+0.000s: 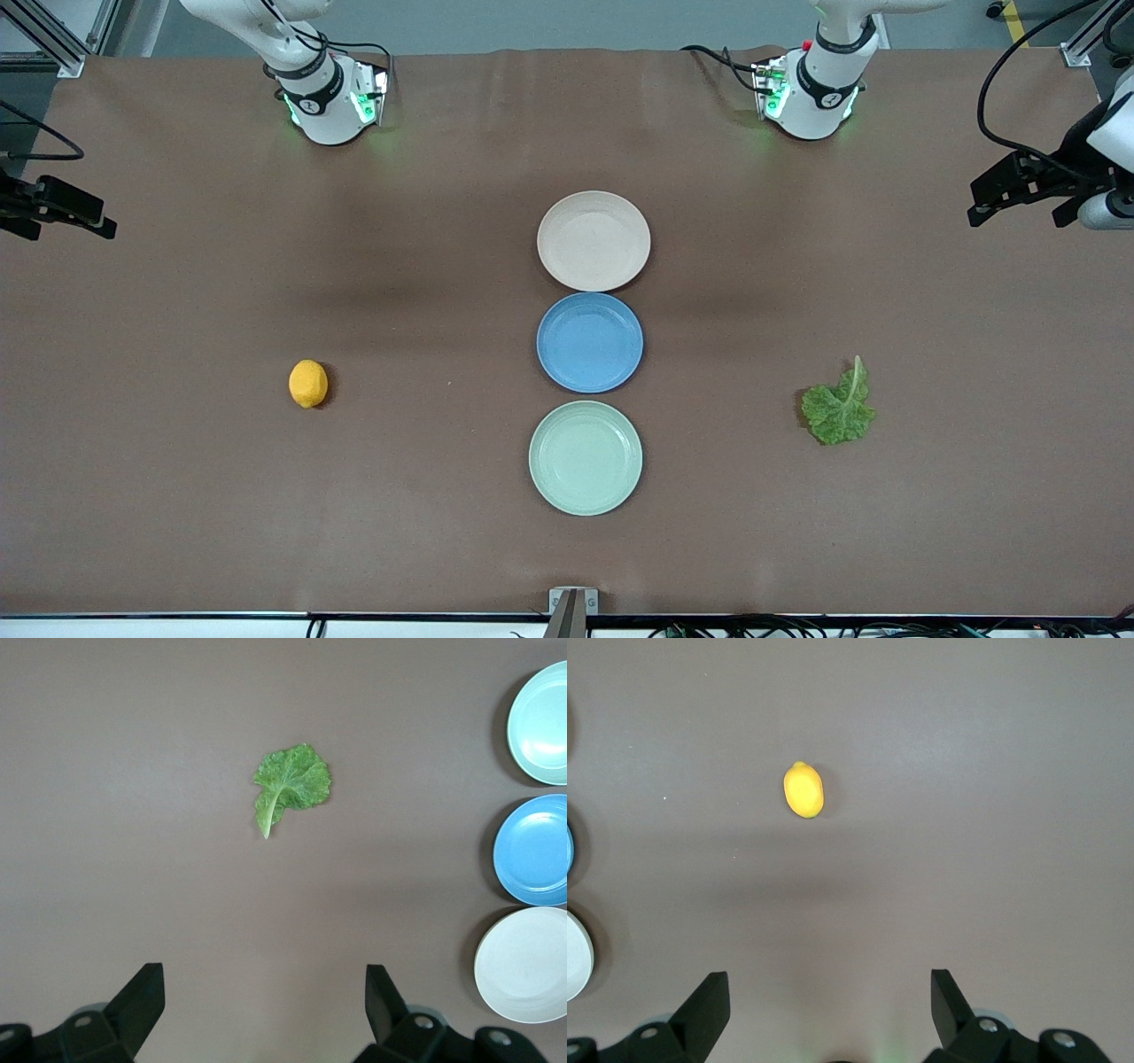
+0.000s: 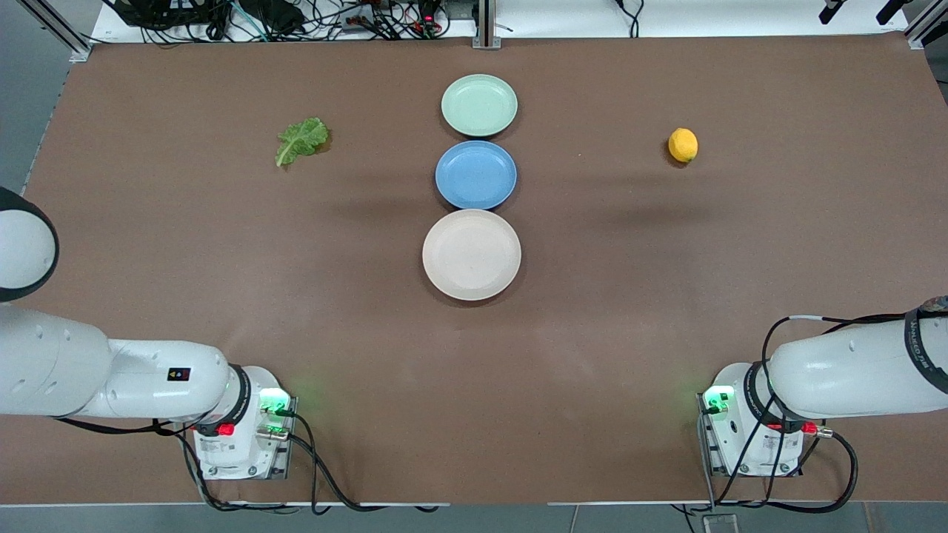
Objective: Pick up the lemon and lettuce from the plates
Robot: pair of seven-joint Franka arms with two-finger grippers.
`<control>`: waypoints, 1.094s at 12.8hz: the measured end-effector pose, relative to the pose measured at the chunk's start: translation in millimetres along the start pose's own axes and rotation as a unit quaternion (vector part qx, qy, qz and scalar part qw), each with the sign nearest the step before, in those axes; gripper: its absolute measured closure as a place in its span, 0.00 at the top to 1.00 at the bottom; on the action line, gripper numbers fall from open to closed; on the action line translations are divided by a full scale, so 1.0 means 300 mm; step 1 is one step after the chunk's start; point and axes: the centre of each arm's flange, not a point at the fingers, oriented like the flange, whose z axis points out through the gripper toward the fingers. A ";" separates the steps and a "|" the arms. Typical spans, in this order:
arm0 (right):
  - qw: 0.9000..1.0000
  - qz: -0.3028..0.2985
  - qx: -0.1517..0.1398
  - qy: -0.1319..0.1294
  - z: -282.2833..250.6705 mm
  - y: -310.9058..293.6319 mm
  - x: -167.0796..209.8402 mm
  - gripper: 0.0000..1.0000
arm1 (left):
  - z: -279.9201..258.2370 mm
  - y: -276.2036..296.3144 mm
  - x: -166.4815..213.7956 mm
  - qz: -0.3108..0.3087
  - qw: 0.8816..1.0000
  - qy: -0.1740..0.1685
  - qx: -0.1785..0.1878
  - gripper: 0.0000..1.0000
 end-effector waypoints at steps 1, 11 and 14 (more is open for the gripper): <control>1.000 -0.001 0.000 0.003 -0.015 -0.003 -0.012 1.00 | -0.002 -0.001 -0.004 0.000 1.000 0.000 0.000 1.00; 1.000 -0.012 -0.007 0.009 -0.048 -0.021 -0.084 1.00 | -0.003 0.004 -0.023 0.001 1.000 -0.001 0.001 1.00; 1.000 -0.015 -0.011 0.009 -0.050 -0.032 -0.091 1.00 | -0.002 0.029 -0.025 0.002 1.000 -0.002 0.001 1.00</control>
